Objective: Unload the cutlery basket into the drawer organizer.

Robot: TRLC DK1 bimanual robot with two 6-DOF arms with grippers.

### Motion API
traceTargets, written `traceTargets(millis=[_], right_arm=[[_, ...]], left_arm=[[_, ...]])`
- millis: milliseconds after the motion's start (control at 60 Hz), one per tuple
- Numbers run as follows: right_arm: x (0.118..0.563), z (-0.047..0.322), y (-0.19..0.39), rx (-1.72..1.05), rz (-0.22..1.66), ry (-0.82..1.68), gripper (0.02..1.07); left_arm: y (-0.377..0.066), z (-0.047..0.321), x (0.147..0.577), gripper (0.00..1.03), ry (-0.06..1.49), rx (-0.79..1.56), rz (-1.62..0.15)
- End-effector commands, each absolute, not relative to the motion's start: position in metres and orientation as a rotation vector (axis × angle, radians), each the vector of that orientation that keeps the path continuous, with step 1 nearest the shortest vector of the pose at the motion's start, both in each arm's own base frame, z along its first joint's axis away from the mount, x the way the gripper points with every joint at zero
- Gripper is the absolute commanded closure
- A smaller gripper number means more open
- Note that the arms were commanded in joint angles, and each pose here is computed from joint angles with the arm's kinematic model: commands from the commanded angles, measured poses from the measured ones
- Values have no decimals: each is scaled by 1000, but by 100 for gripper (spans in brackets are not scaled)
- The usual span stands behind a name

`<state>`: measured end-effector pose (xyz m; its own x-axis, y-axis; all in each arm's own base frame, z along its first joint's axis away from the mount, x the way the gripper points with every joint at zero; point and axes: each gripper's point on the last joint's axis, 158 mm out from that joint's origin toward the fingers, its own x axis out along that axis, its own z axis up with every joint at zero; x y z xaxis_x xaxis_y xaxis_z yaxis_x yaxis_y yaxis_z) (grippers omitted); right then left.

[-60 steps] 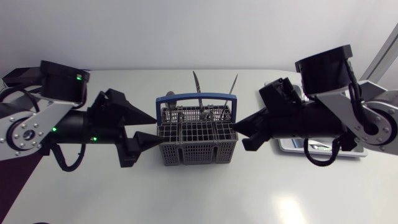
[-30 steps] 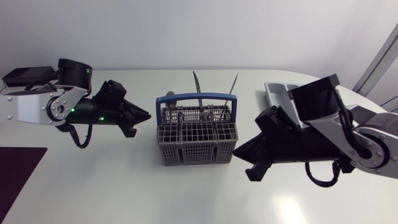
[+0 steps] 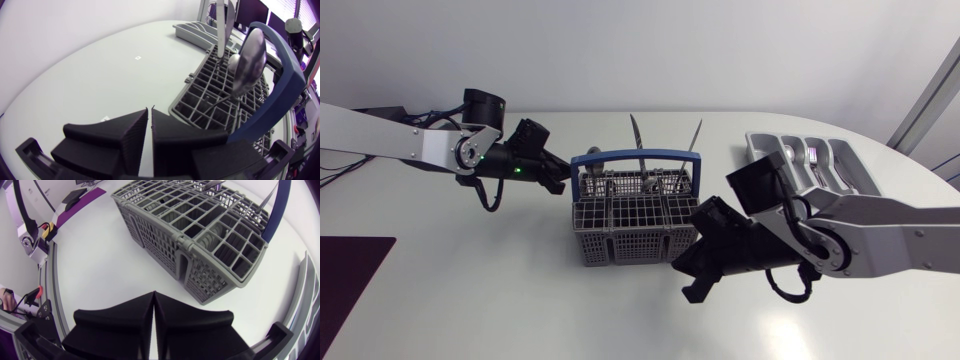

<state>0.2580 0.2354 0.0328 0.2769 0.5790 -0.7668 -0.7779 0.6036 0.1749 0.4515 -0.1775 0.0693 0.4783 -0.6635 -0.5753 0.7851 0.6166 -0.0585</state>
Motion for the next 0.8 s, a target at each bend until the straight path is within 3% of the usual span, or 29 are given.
traceTargets(millis=[0, 300, 600, 667, 783], right_arm=[[275, 39, 239, -256, 905, 875, 101], [338, 55, 215, -239, 762, 820, 101], [383, 55, 200, -213, 693, 815, 101], [377, 62, 198, -211, 694, 805, 101], [360, 72, 192, -214, 704, 798, 101]], left_arm=[[-188, 66, 443, 80, 604, 206, -929], [-200, 59, 391, 80, 613, 268, -1006], [-232, 71, 310, 80, 590, 347, -1148], [-231, 80, 309, 80, 559, 361, -1143], [-206, 91, 347, 80, 531, 345, -1049]])
